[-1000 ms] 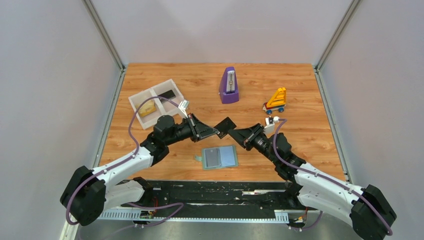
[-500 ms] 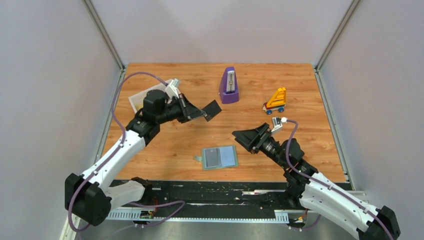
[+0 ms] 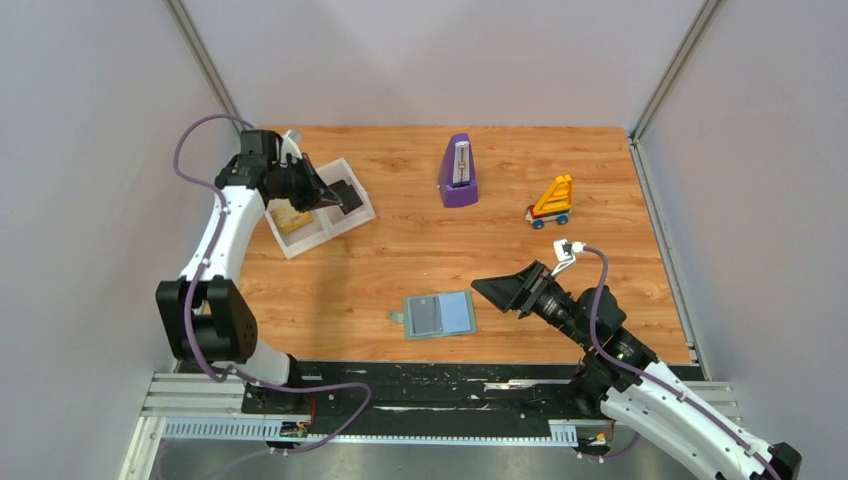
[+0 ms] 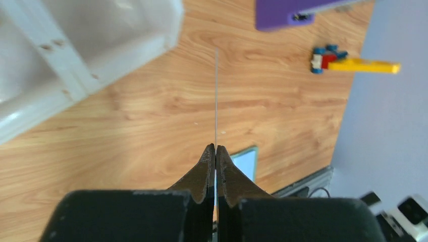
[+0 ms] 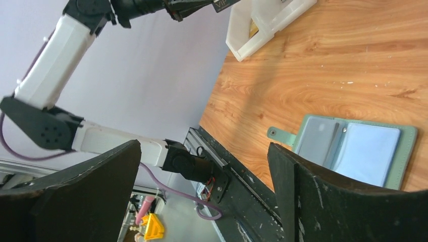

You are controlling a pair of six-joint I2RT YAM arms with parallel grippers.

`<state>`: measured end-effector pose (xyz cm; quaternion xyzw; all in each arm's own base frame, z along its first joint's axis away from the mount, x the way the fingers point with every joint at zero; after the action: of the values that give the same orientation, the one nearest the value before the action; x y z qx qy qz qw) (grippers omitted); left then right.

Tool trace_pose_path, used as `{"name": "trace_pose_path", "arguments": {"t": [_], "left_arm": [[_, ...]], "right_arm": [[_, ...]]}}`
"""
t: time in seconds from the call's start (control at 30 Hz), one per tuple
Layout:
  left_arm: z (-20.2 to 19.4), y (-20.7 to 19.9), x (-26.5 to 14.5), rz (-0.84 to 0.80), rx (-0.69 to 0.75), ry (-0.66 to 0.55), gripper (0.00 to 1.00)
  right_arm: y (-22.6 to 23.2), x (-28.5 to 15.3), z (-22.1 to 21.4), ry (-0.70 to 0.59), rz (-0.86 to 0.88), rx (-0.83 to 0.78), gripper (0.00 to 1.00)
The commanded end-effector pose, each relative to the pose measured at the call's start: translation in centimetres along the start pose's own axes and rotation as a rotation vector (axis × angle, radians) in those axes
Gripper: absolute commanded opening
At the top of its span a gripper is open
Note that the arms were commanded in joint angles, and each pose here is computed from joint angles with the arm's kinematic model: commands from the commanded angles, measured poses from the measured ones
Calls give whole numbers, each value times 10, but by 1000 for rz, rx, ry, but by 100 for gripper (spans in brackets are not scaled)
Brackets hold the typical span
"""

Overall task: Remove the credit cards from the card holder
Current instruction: Place the credit card in the storage box.

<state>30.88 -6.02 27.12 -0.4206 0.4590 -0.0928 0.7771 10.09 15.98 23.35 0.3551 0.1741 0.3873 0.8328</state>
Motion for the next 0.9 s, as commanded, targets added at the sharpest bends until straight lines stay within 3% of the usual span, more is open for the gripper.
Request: {"name": "trace_pose_path", "arguments": {"t": [0.0, 0.33, 0.87], "left_arm": [[39, 20, -6, 174, 23, -41, 0], [99, 42, 25, 299, -30, -29, 0], [133, 70, 87, 280, -57, 28, 0]], "right_arm": [[9, -6, 12, -21, 2, -116, 100], [13, -1, 24, -36, -32, -197, 100], [11, 16, 34, -47, -106, -232, 100]]}}
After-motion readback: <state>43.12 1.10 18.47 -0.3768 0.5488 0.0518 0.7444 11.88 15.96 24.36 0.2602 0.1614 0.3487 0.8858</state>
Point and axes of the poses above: each gripper's point midway between its finger pads, its own x axis out along the fingers, its own y axis along the line the jaws close on, z = x × y, the point moved 9 cm from there along -x, back along the fingers, and after that the axes turned 14 degrees about -x, right-handed, at the moved point
